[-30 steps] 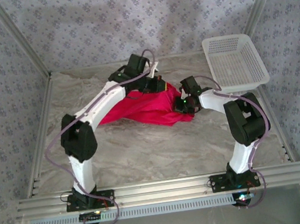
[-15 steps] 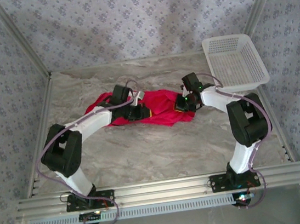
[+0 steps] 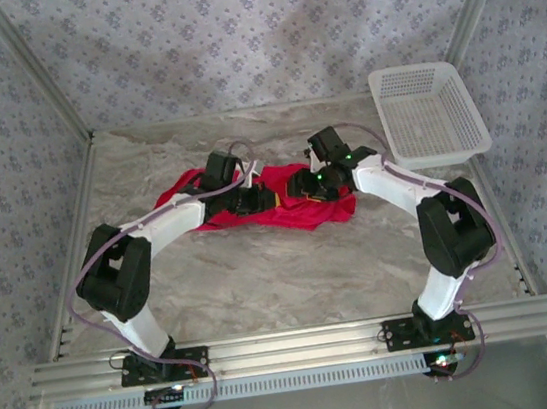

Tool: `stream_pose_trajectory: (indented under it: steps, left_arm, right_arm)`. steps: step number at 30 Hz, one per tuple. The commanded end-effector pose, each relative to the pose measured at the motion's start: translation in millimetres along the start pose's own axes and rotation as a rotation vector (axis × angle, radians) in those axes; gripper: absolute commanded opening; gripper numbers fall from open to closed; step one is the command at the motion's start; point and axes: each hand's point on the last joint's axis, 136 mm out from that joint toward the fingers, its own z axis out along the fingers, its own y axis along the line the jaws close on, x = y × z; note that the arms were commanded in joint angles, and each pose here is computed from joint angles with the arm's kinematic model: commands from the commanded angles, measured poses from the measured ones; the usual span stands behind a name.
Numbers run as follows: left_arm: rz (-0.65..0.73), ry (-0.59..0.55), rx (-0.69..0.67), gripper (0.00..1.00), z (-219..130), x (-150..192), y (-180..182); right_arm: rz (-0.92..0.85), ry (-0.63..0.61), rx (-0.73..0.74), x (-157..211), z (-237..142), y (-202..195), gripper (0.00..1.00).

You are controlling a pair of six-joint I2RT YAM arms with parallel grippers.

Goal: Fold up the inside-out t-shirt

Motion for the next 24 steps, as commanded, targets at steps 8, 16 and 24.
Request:
stream_pose_trajectory:
  steps: [8, 16, 24]
  left_arm:
    - [0.028, -0.040, 0.023, 0.00, -13, -18, -10]
    - [0.037, -0.055, 0.040, 0.00, -19, -23, -17]
    - [0.038, -0.053, 0.070, 0.00, -10, -26, -24]
  right_arm:
    - [0.039, -0.011, -0.010, -17, 3, 9, 0.00]
    - [0.025, -0.147, 0.012, -57, -56, 0, 0.00]
    - [0.096, -0.210, 0.018, -90, -64, -27, 0.00]
